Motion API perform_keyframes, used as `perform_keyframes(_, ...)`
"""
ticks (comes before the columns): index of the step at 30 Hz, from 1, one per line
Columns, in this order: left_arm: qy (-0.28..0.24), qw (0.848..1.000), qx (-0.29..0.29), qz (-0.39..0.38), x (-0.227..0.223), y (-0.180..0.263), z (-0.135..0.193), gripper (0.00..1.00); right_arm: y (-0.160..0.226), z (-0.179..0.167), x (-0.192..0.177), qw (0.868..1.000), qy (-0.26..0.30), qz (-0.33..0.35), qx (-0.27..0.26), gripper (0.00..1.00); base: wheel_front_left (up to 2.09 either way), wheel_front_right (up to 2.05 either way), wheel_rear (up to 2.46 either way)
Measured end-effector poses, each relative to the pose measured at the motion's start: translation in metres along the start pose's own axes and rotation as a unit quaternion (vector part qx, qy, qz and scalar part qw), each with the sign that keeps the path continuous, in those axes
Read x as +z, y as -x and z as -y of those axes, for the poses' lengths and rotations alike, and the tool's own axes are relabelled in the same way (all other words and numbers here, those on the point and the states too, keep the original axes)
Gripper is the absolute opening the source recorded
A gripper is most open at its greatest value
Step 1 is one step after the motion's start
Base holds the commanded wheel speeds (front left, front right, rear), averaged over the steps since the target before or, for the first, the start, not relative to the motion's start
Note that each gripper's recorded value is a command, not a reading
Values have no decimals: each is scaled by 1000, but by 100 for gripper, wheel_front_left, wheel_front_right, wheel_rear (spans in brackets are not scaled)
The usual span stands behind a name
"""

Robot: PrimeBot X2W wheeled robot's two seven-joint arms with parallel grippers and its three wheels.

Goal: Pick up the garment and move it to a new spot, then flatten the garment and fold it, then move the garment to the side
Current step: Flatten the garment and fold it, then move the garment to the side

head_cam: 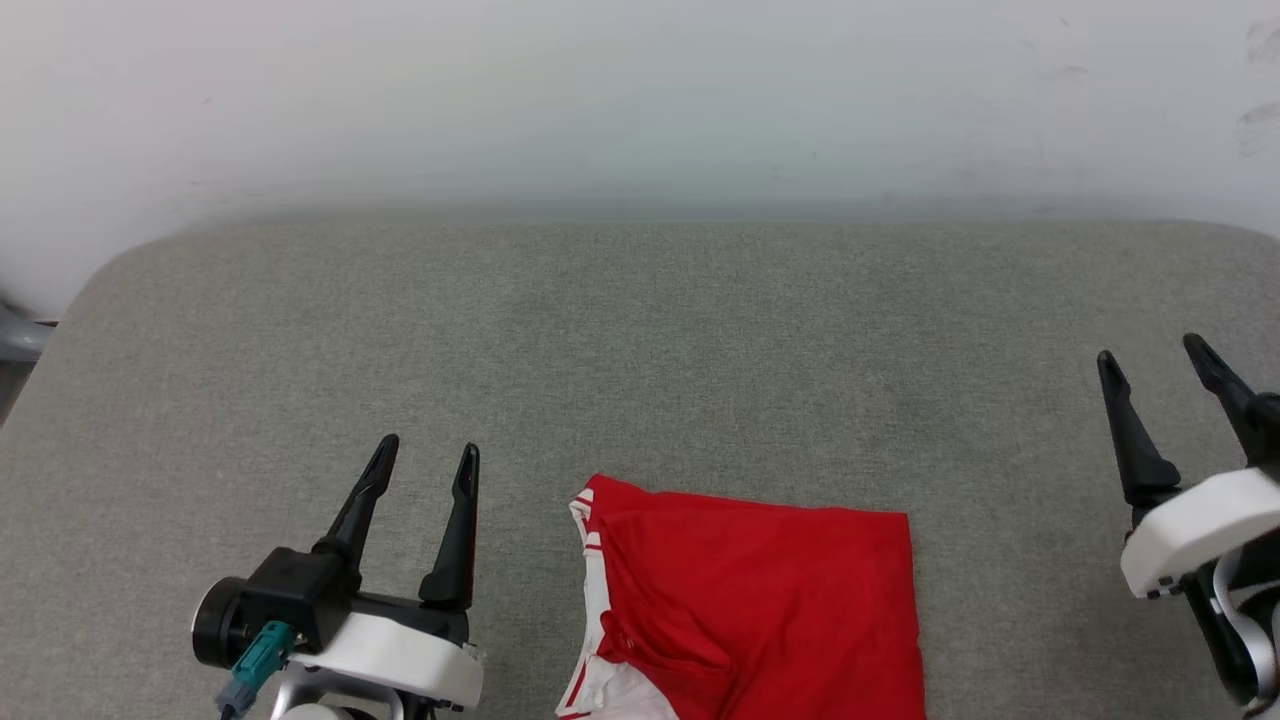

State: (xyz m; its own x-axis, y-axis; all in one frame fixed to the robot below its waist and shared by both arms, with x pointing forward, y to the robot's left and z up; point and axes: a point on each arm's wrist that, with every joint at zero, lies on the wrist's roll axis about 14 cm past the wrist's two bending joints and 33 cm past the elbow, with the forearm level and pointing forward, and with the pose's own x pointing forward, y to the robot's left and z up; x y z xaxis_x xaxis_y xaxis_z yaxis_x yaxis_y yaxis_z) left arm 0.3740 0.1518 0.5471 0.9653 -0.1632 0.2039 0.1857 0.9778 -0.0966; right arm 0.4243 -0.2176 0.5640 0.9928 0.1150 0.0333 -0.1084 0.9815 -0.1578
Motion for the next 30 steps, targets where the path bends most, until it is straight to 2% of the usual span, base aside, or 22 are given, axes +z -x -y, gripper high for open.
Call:
perform_keyframes(9, -2, 1000, 9, 5, 1, 4, -1, 100, 30, -2, -4, 997, -42, 47, -37, 100, 0, 0, 0)
perform_keyframes(21, -4, 1000, 8, -14, -11, 9, 1, 100, 38, -18, -20, 997, -60, 26, -35, 100, 0, 0, 0)
perform_keyframes(24, -4, 1000, 10, -17, -13, 10, 0, 100, 36, -30, -29, 996, -87, -4, -19, 100, 0, 0, 0)
perform_keyframes(26, -3, 1000, 10, -19, -14, 10, -1, 100, 38, -44, -45, 993, -103, -53, 4, 100, 0, 0, 0)
perform_keyframes(30, -2, 1000, 15, -25, -18, 10, -4, 100, 49, -74, -78, 975, -139, -165, 54, 100, 0, 0, 0)
